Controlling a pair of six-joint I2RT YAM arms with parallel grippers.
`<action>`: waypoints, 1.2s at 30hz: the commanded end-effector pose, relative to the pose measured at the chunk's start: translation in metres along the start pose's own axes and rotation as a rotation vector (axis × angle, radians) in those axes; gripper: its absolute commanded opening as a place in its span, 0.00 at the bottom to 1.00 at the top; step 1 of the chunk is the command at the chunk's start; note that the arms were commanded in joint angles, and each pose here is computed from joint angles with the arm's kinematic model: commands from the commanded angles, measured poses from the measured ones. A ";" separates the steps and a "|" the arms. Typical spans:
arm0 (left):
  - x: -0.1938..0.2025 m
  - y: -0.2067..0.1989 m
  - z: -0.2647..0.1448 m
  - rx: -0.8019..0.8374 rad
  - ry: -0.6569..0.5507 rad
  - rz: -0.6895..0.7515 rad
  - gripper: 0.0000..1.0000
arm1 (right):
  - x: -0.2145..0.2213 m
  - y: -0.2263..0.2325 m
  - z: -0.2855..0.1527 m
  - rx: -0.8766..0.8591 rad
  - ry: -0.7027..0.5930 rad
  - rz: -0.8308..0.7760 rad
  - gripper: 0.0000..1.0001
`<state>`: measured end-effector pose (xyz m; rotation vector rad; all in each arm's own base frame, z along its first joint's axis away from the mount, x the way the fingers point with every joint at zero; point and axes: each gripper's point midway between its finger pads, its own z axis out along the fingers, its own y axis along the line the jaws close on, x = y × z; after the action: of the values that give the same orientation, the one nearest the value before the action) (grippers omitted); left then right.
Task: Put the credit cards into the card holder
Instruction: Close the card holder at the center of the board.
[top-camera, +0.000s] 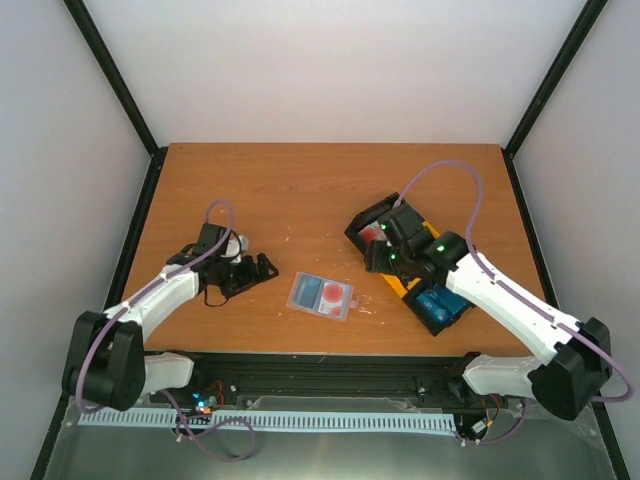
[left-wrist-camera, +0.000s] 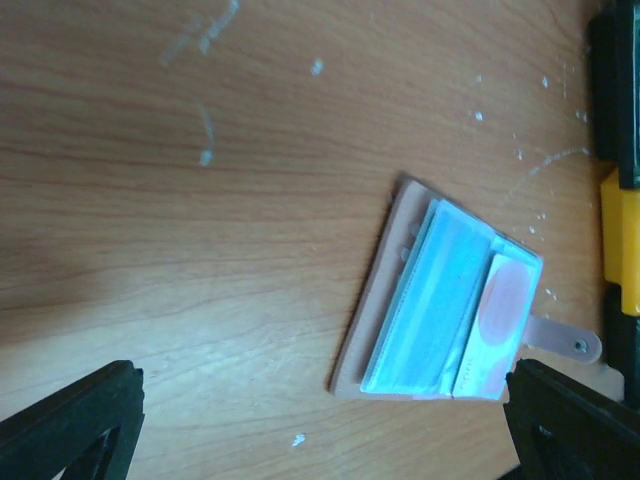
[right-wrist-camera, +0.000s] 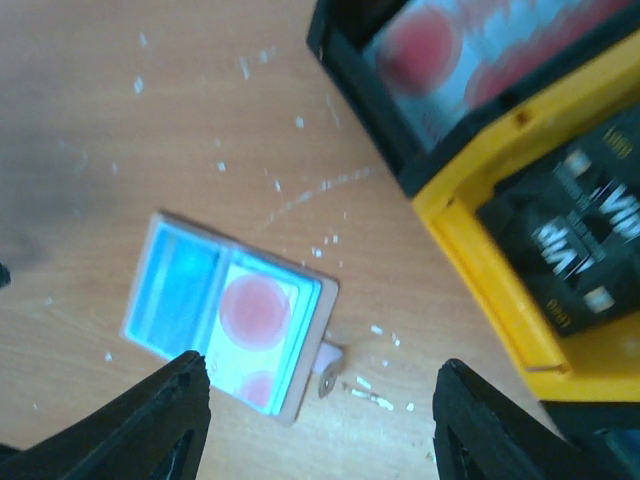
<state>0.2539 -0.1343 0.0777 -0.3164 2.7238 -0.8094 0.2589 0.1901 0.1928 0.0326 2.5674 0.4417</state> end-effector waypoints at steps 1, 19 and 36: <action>0.006 -0.020 0.015 0.156 0.085 0.011 1.00 | 0.041 0.008 0.032 -0.077 0.172 0.052 0.61; 0.022 -0.024 0.047 0.273 0.238 -0.058 0.91 | 0.117 0.062 0.117 -0.033 0.401 -0.087 0.30; 0.049 -0.024 0.073 0.273 0.392 -0.107 0.89 | 0.143 0.031 0.140 0.111 0.487 -0.082 0.30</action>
<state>0.2461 -0.2034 0.0449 -0.1989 2.7987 -1.4474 0.2065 0.2854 0.0265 -0.1832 3.0291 0.3858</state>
